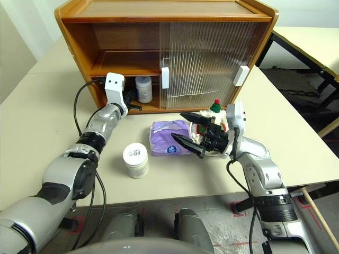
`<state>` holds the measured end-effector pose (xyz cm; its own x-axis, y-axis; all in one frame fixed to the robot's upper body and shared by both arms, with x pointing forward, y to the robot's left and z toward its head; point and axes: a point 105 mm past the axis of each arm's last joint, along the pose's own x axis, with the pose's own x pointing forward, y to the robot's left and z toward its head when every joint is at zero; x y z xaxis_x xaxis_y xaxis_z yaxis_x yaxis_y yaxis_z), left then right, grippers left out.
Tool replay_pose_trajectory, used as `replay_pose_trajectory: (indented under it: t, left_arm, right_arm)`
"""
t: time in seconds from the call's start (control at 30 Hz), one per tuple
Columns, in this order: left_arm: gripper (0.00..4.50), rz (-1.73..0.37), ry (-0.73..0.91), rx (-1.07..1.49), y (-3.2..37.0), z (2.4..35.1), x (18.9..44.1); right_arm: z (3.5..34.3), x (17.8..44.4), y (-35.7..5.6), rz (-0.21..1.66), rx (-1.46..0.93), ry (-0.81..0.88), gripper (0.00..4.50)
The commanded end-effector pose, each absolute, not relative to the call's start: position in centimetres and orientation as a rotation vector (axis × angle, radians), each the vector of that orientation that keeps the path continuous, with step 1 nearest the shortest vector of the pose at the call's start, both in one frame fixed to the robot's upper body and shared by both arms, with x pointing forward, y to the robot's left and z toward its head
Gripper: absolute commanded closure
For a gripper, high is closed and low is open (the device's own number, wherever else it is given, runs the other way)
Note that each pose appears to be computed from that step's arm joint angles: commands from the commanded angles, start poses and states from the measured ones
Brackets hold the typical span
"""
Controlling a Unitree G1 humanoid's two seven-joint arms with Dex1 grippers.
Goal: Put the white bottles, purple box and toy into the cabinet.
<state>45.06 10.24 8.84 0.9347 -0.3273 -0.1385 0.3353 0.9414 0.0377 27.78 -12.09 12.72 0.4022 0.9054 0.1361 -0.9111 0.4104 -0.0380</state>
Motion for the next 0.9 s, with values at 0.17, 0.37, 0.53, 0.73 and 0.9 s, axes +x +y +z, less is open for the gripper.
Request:
replay_pose_trajectory:
  t: [0.17, 0.37, 0.53, 0.73, 0.9]
  left_arm:
    - [4.48, -0.422, 0.122, 0.07, 7.9, 9.5, 45.1]
    - [4.48, -0.429, 0.118, 0.06, 7.8, 9.6, 45.0]
    - [4.48, -0.444, 0.056, 0.025, 9.3, 10.0, 44.5]
    - [3.84, -0.599, -0.064, -0.007, 10.1, 12.1, 41.4]
    - [1.9, -0.726, -0.107, 0.022, 11.3, 13.2, 38.0]
  right_arm:
    - [13.2, 27.8, -12.8, 1.121, 0.015, -0.164, 0.0]
    - [13.0, 27.9, -12.7, 1.124, 0.017, -0.161, 0.0]
    - [12.9, 28.0, -12.5, 1.127, 0.024, -0.156, 0.0]
    - [12.6, 28.1, -12.4, 1.135, 0.039, -0.148, 0.0]
    - [12.4, 28.2, -12.3, 1.148, 0.048, -0.142, 0.0]
